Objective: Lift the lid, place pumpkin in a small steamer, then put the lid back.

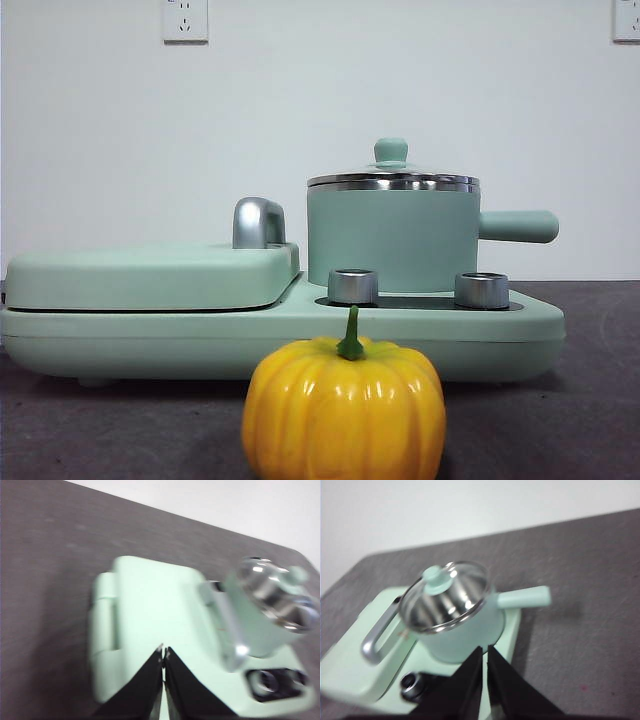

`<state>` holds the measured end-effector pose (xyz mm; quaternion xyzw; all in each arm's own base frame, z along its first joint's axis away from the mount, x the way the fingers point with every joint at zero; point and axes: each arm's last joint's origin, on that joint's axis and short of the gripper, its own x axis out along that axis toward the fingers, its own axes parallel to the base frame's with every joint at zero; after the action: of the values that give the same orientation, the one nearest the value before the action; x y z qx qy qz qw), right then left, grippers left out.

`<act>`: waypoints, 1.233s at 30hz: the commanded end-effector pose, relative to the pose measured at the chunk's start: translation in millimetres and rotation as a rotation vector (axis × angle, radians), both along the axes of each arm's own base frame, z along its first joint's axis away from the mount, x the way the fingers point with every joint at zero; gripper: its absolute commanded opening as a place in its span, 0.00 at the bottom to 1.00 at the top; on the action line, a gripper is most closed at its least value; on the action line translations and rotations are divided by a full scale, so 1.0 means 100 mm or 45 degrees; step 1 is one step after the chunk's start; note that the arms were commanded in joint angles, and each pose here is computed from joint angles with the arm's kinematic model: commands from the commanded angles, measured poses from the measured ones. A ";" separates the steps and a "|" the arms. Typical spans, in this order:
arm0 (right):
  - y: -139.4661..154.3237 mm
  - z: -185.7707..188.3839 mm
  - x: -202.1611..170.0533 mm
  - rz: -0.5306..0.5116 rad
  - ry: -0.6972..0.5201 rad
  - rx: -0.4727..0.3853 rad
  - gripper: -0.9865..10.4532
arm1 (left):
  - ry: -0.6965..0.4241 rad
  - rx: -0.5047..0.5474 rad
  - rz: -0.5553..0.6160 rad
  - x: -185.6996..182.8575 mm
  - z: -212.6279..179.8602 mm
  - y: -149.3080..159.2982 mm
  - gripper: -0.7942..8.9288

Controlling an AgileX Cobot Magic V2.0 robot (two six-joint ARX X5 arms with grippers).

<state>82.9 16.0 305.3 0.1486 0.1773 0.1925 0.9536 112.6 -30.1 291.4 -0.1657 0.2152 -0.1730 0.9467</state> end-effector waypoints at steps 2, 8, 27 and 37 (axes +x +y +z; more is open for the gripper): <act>0.02 0.25 0.08 0.124 0.047 -0.111 0.10 | 0.023 0.032 -0.149 0.16 0.30 -0.08 0.09; 0.05 0.51 0.23 0.244 0.137 -0.189 0.10 | 0.157 0.111 -0.381 0.41 0.59 -0.23 0.09; 0.06 0.56 0.34 0.265 0.162 -0.175 0.47 | 0.282 0.146 -0.444 0.71 0.56 -0.36 0.51; 0.06 0.55 0.34 0.266 0.166 -0.173 0.51 | 0.215 0.138 -0.492 0.74 0.59 -0.43 0.51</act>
<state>116.3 21.9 355.1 0.0820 0.2758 0.2642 0.9206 183.6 -70.0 344.7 -0.0932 0.3437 -0.3112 0.8811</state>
